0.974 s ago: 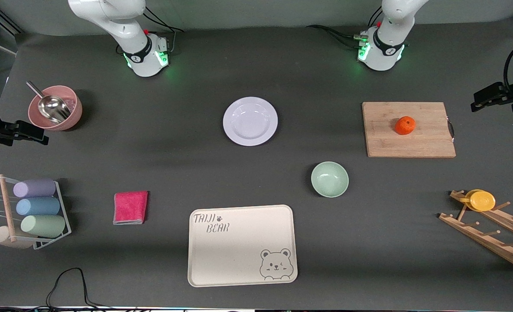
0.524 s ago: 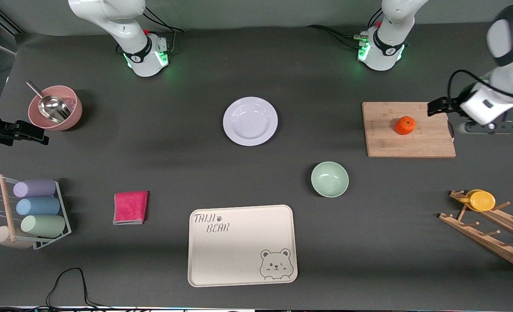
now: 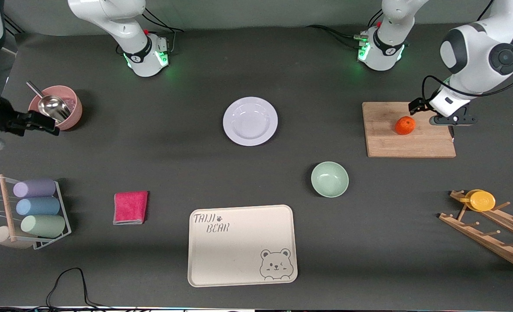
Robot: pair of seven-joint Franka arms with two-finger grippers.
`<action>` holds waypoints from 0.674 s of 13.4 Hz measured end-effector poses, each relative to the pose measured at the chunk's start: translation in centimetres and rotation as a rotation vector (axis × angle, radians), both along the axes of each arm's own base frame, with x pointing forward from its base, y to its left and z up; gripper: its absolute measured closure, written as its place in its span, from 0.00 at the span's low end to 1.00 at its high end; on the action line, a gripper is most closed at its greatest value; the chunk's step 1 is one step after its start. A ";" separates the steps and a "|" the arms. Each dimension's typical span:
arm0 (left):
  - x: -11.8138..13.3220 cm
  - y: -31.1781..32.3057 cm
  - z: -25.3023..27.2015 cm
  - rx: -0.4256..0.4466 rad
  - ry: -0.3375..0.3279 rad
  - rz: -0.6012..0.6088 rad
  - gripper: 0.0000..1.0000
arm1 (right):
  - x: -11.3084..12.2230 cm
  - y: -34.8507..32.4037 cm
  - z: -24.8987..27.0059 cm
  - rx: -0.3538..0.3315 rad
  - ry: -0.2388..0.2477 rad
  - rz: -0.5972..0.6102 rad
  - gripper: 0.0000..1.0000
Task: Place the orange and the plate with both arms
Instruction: 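Grasp the orange with the left gripper while the right gripper reaches forward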
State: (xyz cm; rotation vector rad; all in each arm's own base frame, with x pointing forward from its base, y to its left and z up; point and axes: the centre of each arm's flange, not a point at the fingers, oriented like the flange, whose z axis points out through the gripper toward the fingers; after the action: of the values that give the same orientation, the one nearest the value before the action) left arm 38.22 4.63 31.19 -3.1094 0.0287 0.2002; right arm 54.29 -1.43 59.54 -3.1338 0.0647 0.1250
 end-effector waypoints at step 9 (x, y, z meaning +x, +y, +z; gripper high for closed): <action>-1.2 0.6 -7.0 -0.068 -0.038 0.023 0.00 | -8.0 7.0 -0.4 0.020 -0.043 -0.024 0.00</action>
State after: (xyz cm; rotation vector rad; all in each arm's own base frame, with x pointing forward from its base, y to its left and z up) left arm 37.07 5.24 24.18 -3.1818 -0.0006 0.1432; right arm 46.26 5.62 59.10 -3.1125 0.1009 0.0585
